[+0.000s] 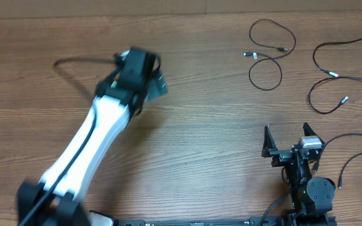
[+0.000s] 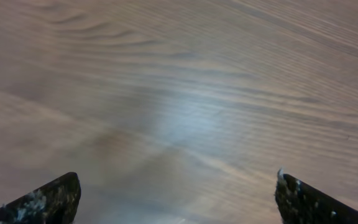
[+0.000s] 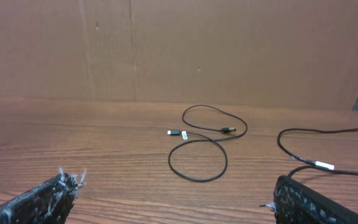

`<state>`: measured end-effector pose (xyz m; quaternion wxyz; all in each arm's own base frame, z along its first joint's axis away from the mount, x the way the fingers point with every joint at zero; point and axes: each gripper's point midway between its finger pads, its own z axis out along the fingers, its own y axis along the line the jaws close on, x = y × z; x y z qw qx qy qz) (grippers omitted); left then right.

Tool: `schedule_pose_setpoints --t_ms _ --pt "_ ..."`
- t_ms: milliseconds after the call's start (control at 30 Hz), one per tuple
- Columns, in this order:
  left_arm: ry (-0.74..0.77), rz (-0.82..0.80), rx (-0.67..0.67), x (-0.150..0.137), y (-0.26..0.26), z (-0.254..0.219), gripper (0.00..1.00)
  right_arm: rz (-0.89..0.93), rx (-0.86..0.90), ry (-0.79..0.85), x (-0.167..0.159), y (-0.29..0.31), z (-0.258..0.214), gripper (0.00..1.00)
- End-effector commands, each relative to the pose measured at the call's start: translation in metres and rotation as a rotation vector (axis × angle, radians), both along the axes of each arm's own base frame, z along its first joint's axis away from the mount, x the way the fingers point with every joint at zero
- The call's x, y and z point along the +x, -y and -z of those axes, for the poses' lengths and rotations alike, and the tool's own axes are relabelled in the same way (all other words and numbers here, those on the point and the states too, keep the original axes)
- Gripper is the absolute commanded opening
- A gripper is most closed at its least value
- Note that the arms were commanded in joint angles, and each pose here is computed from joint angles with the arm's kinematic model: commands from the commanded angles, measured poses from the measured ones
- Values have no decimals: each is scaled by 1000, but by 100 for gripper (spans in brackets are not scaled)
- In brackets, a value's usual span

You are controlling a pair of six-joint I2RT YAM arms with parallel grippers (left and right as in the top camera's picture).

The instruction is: Untangle cables

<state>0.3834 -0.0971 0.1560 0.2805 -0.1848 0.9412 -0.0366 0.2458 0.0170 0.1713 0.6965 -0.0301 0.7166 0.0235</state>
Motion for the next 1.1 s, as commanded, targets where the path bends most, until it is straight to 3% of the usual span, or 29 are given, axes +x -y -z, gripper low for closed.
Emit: schedule_pose_setpoints --t_ms 0,167,300,433,633,867,1067 --pt "54 -39 45 -39 -34 -10 100 -2 0 5 0 0 2 100" --pt "135 -64 58 -80 -67 -19 100 -2 0 5 0 0 2 100" --pt "199 104 103 -109 -72 -26 100 -2 0 5 0 0 2 100" --pt "285 132 77 -131 -73 -33 100 -2 0 5 0 0 2 100" --pt "328 146 100 -136 -76 -41 100 -2 0 5 0 0 2 100" --pt "452 412 183 -136 -56 -48 100 -2 0 5 0 0 2 100" --pt "570 421 240 -146 -62 -47 100 -2 0 5 0 0 2 100"
